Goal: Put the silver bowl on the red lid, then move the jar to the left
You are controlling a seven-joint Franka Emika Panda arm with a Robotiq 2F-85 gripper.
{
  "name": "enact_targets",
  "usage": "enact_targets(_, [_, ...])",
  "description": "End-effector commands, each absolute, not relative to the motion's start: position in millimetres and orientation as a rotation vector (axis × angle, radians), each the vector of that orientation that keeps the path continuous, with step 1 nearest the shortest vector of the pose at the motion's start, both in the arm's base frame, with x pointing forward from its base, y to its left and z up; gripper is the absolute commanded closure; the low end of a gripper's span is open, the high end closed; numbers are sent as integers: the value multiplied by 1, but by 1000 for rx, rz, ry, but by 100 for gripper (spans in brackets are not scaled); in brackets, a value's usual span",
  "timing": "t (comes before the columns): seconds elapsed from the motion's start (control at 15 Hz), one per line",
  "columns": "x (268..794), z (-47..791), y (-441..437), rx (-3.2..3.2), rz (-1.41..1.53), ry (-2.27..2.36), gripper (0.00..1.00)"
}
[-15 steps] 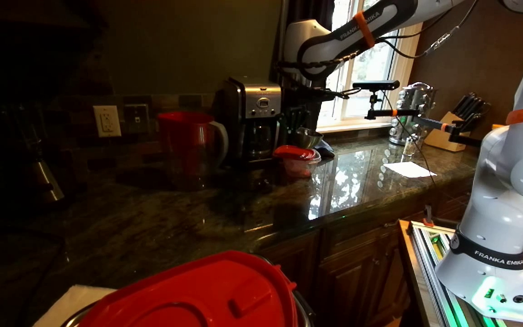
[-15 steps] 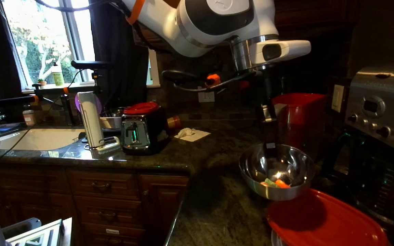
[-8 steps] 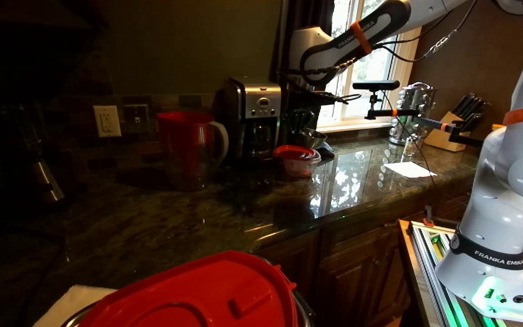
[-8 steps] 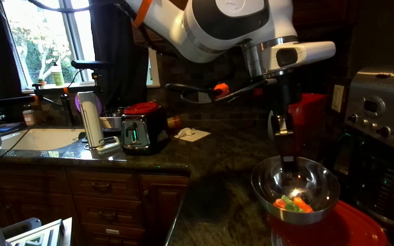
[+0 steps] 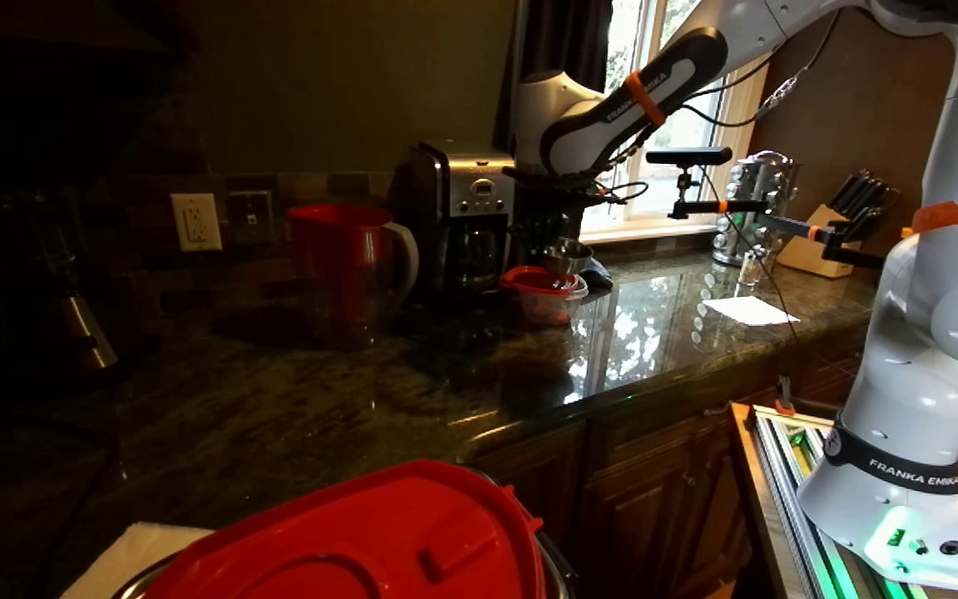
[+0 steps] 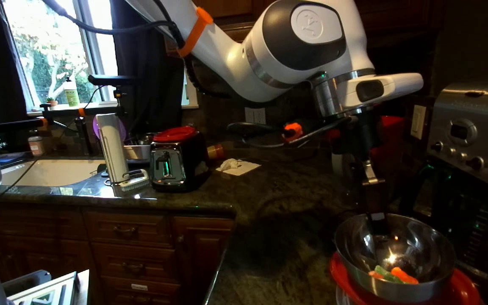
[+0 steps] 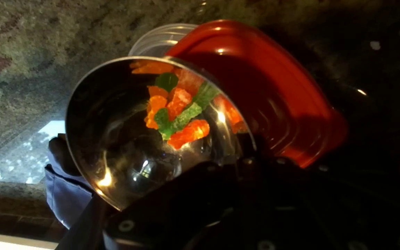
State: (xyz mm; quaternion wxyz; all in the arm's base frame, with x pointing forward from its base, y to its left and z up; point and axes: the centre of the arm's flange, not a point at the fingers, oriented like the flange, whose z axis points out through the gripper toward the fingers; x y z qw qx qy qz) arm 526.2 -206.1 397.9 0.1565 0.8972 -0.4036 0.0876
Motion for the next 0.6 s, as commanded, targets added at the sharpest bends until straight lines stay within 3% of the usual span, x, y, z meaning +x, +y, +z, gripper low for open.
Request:
enact_targets(0.0, [536,391,-206,2573,221,-1062,99])
enact_targets(0.07, [537,389,-205,2581,213,-1041,99])
enact_targets(0.13, [538,388,-205,2589,201,-1020,71])
enact_targets(0.27, [539,385,-205,2599,191,-992,64])
enact_targets(0.53, [536,389,-203,2590,194,-973,33])
